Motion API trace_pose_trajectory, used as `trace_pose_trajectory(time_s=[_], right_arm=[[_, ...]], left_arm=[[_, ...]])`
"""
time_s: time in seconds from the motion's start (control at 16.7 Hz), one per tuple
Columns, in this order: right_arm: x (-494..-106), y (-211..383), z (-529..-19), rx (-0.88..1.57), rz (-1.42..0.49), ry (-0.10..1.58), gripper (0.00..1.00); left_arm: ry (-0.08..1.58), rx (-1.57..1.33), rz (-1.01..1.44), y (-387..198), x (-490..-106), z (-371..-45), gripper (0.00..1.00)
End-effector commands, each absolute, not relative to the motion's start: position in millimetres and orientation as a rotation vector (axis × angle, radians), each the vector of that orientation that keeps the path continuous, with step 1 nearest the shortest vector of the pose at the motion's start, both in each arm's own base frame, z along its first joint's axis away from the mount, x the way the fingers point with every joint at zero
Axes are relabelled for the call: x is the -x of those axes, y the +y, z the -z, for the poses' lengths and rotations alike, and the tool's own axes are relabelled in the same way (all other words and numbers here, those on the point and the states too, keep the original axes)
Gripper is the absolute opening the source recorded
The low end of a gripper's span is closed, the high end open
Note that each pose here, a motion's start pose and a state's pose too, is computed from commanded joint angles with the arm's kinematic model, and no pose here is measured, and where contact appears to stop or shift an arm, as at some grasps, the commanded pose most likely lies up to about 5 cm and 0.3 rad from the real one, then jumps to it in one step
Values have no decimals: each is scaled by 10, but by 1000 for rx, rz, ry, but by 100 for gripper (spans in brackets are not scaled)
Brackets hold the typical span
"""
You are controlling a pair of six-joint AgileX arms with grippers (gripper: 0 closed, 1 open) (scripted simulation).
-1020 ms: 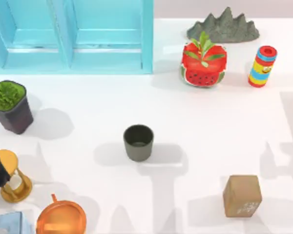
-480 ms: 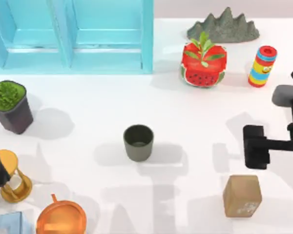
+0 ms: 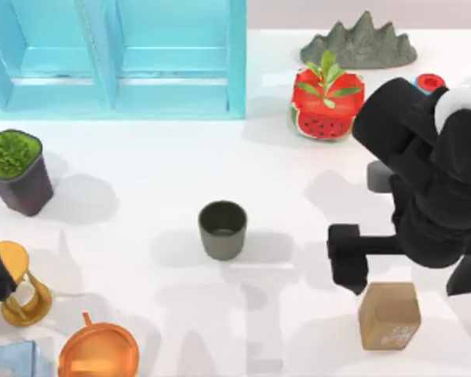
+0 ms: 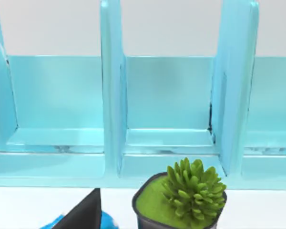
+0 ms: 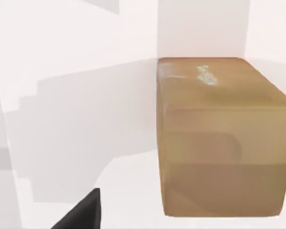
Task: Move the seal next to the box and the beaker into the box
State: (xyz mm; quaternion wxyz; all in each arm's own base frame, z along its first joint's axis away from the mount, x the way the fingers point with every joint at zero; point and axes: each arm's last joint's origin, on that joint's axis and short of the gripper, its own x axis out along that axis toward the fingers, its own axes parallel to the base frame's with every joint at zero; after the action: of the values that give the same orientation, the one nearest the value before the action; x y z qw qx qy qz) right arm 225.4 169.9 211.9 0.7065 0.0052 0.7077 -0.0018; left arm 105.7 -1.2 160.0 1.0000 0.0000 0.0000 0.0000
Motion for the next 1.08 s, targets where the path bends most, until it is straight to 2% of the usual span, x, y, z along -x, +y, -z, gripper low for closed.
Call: trace_pose_trajectory(time_s=[0.36,0.84,1.08], right_arm=[[-2258,1690,-2068,-12,6,1574,100],[-2262,1709,-1362,-13,2,1570,100],[-2253,1703,-1319,-12,4,1572,100]], left_arm=[[0,0,0,-12,-1057,-1600,100],[0,0,0,-12,-1057,-1600,100],[0,0,0,-12,-1057,-1600,100]])
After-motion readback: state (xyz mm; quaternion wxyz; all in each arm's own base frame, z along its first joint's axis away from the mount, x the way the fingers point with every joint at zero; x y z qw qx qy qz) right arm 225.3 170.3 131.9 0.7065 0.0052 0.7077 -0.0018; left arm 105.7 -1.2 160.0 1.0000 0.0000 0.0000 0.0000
